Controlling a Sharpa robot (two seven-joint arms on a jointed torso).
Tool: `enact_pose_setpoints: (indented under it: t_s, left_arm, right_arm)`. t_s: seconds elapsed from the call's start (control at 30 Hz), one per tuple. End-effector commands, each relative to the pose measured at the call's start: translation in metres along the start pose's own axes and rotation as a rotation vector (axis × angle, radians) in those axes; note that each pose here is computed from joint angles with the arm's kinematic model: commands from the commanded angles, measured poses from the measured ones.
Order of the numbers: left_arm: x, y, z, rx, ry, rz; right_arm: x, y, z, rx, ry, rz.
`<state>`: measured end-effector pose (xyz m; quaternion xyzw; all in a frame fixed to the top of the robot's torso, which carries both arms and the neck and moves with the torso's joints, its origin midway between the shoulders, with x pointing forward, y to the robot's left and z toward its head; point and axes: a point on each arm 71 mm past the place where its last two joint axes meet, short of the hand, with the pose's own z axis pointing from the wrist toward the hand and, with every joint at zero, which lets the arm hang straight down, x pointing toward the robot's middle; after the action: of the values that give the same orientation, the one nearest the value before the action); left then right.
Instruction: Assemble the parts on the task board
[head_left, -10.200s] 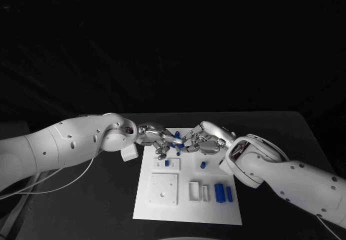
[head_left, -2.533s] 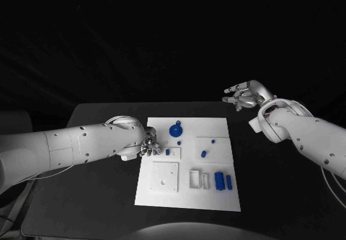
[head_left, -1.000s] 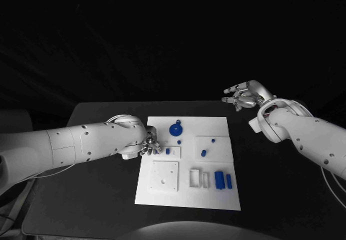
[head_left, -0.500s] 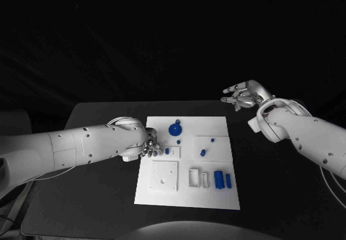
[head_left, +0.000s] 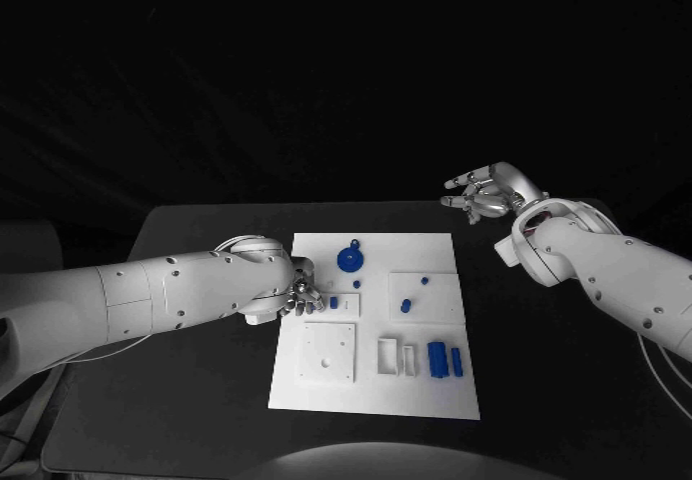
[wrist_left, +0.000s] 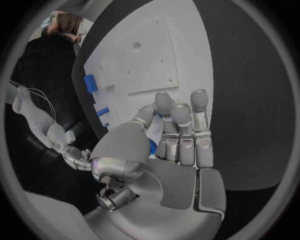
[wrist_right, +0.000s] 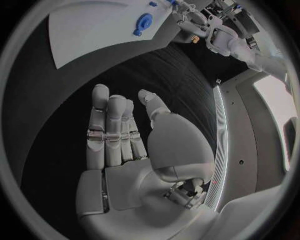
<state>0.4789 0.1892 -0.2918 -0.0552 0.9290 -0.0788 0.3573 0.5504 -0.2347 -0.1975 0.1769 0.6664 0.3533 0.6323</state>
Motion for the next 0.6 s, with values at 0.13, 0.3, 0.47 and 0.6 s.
enact_pose_setpoints:
  t_s: [0.13, 0.3, 0.47, 0.6]
  left_arm:
    - [0.0065, 0.0008, 0.0041, -0.005, -0.002, 0.011]
    - [0.0045, 0.0025, 0.0053, -0.008, -0.005, 0.012]
    - [0.0039, 0.0034, 0.0060, -0.011, 0.004, 0.013]
    - [0.0042, 0.0038, 0.0059, -0.010, 0.030, -0.006]
  right_arm:
    - [0.0012, 0.0000, -0.0001, -0.002, 0.009, -0.004]
    - [0.0016, -0.0001, -0.0002, -0.002, 0.010, -0.004]
    - [0.0018, -0.0005, -0.0003, -0.001, 0.012, -0.004]
    - [0.0019, -0.0009, -0.0004, 0.001, 0.013, -0.004]
